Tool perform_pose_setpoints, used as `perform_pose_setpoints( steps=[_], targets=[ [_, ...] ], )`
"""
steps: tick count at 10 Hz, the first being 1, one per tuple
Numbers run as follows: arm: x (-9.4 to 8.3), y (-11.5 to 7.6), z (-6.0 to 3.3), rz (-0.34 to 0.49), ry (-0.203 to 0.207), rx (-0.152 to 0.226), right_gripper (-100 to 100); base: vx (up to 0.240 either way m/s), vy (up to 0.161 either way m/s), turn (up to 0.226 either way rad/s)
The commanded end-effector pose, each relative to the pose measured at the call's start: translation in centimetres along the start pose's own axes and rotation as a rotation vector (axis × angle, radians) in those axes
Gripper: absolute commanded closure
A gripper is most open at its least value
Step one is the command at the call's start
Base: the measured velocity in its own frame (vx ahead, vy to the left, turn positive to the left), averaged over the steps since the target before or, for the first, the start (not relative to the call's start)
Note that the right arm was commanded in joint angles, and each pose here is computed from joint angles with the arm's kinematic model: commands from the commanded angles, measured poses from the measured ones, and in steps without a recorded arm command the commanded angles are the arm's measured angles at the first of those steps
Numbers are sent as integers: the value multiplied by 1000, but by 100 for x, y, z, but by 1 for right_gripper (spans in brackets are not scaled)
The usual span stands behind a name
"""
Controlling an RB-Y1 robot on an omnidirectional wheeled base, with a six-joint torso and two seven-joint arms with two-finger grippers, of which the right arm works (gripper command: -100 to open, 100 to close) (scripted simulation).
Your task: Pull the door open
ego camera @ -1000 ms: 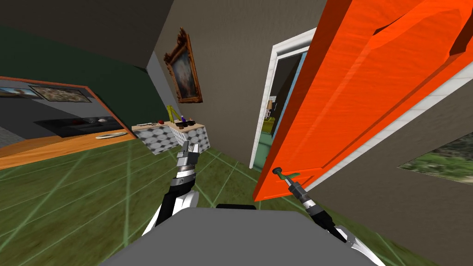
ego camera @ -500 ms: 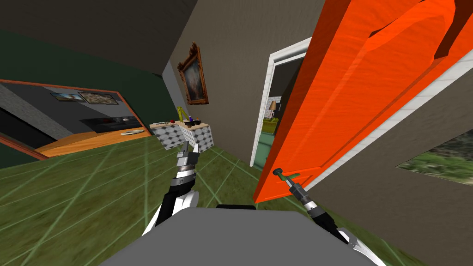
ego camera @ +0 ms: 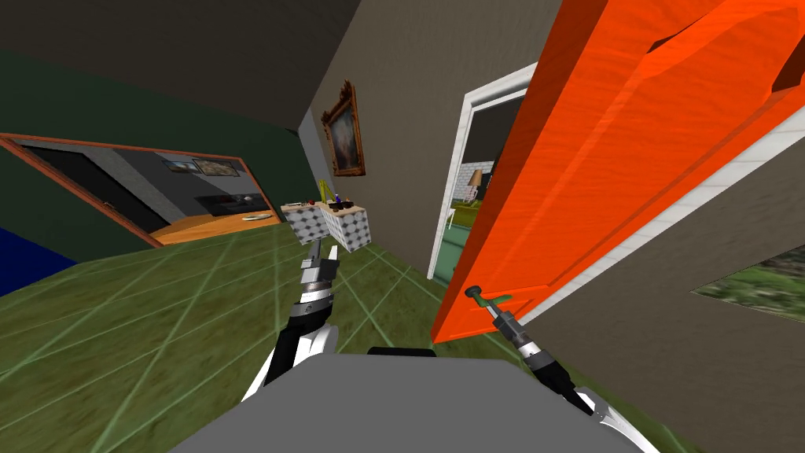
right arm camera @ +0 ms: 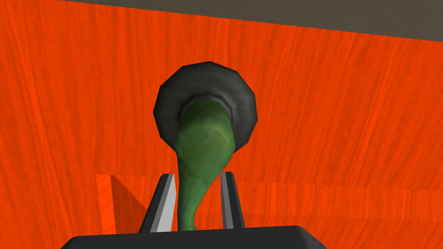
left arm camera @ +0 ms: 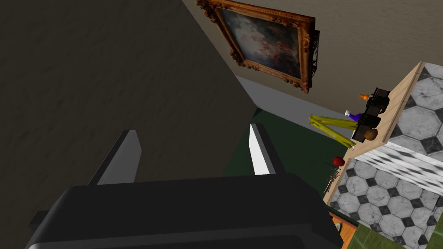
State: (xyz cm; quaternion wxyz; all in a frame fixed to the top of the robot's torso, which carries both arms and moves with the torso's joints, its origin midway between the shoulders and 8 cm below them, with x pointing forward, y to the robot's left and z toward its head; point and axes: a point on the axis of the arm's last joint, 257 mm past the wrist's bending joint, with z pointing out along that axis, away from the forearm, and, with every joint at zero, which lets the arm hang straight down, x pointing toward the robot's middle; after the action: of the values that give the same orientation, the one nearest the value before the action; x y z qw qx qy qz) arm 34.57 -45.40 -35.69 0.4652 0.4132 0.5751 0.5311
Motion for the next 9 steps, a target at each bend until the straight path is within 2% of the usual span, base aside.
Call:
perform_pose_setpoints(
  steps=[1, 3, 6, 9],
  targets=[
    [-7, 4, -19, -3, 1, 0, 100, -191, -139, 175],
    [-17, 13, -25, -4, 2, -2, 100, -207, -125, 156],
    [8, -9, -25, 1, 5, 2, 100, -131, -28, 96],
    [-7, -1, -42, -1, 3, 0, 100, -208, -100, 185]
  ],
)
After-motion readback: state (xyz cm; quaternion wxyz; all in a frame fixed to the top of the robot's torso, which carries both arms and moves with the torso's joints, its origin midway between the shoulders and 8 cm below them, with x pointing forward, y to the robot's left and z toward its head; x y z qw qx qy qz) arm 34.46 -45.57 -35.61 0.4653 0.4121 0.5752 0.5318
